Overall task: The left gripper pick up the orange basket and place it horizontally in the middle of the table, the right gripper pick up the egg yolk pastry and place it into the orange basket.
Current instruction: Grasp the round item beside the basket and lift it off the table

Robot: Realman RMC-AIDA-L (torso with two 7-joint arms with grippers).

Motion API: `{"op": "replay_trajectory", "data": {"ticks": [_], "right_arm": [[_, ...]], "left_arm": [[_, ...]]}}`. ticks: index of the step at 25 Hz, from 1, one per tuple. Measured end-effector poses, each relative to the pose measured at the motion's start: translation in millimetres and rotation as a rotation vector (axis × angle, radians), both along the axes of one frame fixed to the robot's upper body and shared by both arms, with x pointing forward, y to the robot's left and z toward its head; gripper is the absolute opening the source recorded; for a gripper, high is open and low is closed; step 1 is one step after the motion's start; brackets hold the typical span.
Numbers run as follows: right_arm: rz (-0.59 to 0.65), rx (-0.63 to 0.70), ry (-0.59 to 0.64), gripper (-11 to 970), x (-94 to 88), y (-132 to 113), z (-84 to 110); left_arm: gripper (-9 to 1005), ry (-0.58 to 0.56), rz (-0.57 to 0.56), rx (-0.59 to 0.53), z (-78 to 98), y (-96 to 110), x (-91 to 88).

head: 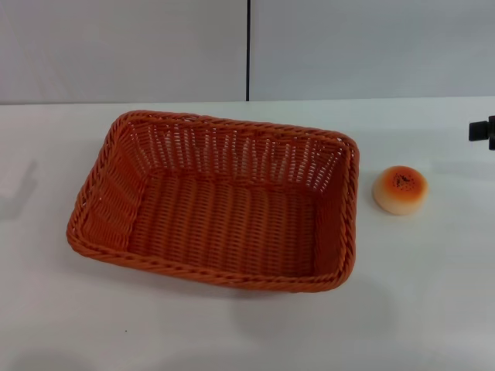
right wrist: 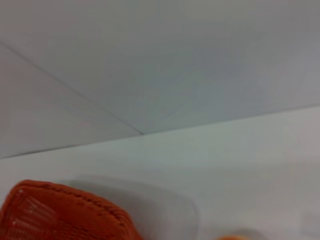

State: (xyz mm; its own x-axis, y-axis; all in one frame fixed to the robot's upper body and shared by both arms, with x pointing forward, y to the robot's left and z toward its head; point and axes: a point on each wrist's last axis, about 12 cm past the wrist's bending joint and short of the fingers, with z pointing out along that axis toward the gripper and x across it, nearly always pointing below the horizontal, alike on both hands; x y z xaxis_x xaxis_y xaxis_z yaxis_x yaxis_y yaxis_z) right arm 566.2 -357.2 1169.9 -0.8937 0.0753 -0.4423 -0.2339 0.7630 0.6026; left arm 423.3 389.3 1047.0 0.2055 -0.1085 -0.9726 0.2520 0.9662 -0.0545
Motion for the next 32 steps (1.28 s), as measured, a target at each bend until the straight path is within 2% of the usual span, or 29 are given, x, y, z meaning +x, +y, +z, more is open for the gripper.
{"op": "replay_trajectory", "data": {"ticks": [9, 15, 20, 32], "right_arm": [[0.021, 0.025, 0.103, 587, 14.8, 14.3, -13.5], [0.055, 0.068, 0.142, 587, 21.3, 38.3, -42.6], [0.058, 0.063, 0.174, 586, 21.7, 48.5, -55.3], [-0.043, 0.039, 0.254, 582, 17.3, 37.9, -59.0]], "left_arm": [[737, 0.019, 0.031, 0.028, -8.3, -6.4, 1.7], [737, 0.024, 0.046, 0.022, -9.5, -5.8, 1.1], [736, 0.040, 0.066, 0.027, -11.5, -4.1, 2.6], [732, 0.066, 0.102, 0.041, -13.4, -0.6, 9.8]]}}
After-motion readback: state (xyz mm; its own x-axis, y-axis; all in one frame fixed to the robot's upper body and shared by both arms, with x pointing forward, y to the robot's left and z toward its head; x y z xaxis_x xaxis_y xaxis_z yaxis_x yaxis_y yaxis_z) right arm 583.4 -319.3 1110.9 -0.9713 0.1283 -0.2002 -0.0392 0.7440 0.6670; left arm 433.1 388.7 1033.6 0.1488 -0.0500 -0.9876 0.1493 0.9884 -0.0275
